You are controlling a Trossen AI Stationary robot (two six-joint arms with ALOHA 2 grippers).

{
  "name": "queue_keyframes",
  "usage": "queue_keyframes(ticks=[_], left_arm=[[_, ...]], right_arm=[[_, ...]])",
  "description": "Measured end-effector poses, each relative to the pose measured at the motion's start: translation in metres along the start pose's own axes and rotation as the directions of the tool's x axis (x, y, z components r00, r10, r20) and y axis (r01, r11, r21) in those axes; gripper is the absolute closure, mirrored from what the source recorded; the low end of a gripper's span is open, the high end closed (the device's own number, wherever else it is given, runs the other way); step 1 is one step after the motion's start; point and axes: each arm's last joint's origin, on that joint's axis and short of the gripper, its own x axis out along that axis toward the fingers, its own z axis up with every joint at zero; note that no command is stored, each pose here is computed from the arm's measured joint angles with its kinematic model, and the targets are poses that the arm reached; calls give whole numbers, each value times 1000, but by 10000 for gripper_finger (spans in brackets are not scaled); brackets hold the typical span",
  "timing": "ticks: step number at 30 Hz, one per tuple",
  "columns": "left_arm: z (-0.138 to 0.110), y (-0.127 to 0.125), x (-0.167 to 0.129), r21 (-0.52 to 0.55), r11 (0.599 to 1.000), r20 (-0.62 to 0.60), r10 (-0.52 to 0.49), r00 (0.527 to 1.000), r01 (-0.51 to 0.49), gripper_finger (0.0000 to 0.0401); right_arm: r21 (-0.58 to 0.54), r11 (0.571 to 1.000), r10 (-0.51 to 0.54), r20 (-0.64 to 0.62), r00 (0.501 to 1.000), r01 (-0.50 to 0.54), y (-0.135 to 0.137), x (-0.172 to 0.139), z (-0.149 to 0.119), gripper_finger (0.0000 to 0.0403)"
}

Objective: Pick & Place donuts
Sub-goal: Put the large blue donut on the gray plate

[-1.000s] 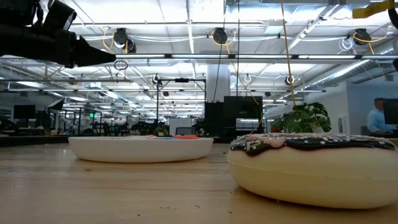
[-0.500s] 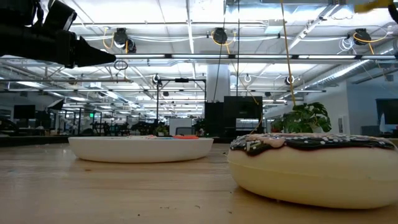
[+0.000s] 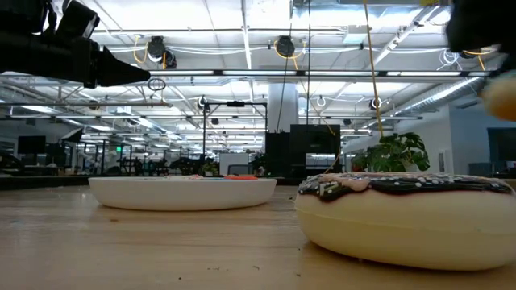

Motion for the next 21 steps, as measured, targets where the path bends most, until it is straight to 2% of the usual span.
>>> queue_keyframes(ticks=[3,6,12,15,21], left_arm=[[0,0,0,0,1000,0,0,1000,0,352],[0,0,0,0,1000,1,0,1000,0,352],[0,0,0,16,1000,0,0,1000,0,352],[0,0,0,25,1000,-1,1,1000,-1,352],[0,0,0,29,1000,-3,0,1000,0,352]], right_arm=[[-29,996,-82,118,990,86,-14,-1,21,395],[17,989,-148,154,977,148,-31,0,41,395],[98,974,-211,48,976,206,-59,14,63,395],[131,968,-211,-26,977,212,-68,24,69,395],[108,966,-228,-88,970,237,-69,36,84,395]])
